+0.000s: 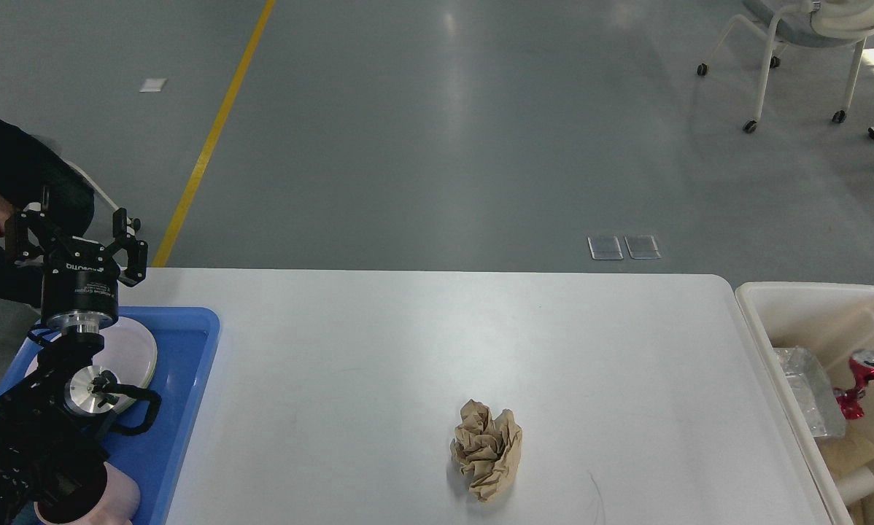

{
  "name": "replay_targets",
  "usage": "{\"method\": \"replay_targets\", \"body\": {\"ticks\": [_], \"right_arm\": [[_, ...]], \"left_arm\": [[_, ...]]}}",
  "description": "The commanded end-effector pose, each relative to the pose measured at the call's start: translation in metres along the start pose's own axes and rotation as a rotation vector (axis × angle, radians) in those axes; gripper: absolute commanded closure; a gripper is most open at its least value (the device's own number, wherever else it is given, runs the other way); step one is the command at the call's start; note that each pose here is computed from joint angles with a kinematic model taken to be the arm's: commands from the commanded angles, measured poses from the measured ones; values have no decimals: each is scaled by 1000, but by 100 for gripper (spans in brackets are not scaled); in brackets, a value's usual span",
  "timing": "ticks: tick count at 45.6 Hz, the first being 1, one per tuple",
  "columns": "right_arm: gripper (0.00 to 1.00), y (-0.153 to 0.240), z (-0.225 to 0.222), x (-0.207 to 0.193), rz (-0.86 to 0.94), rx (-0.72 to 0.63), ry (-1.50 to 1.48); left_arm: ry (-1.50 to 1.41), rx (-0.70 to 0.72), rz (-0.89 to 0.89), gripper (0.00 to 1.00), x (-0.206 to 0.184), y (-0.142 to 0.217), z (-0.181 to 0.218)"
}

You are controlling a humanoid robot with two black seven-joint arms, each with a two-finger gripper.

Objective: Tidy desktop
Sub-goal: 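Lift the pink-red cup and drop it into the white bin, then move the right gripper down to the crumpled brown paper bag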

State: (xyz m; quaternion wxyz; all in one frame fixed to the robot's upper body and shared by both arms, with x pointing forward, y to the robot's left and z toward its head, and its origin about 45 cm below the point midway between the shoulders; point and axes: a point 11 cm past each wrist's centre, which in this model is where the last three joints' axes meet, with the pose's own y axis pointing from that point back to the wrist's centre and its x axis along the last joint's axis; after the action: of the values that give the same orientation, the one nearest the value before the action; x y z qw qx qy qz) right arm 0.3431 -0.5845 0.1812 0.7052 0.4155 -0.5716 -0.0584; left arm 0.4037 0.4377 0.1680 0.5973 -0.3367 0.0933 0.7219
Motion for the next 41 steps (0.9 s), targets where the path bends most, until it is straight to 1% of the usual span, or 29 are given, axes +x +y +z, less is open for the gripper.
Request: {"method": "replay_targets", "body": {"ticks": [1,5,9,13,14,15,19,26,27,34,41], "right_arm": [[0,1,-2,-4,-20,4,4],[0,4,-10,-6,-31,19,9],[0,20,-45,2,-32,86,12],[0,45,-78,14,-57,156,26],[0,53,-87,17,-71,173,35],[0,72,-103,20,-115,215,59],[0,117,-139,26,-229,317,105],[0,180,-172,24,-420,445,216],[0,198,-179,22,-469,478,255],[0,267,-195,5,-607,583,414],[0,324,-193,-6,-708,654,555]], "left_arm": [[0,0,0,3,0,0,0],[0,0,0,3,0,0,0],[0,0,0,3,0,0,0],[0,0,0,3,0,0,0],[0,1,0,3,0,0,0],[0,0,0,3,0,0,0],[0,1,0,3,0,0,0],[0,1,0,3,0,0,0],[0,0,0,3,0,0,0],[0,0,0,3,0,0,0],[0,0,0,3,0,0,0]]}}
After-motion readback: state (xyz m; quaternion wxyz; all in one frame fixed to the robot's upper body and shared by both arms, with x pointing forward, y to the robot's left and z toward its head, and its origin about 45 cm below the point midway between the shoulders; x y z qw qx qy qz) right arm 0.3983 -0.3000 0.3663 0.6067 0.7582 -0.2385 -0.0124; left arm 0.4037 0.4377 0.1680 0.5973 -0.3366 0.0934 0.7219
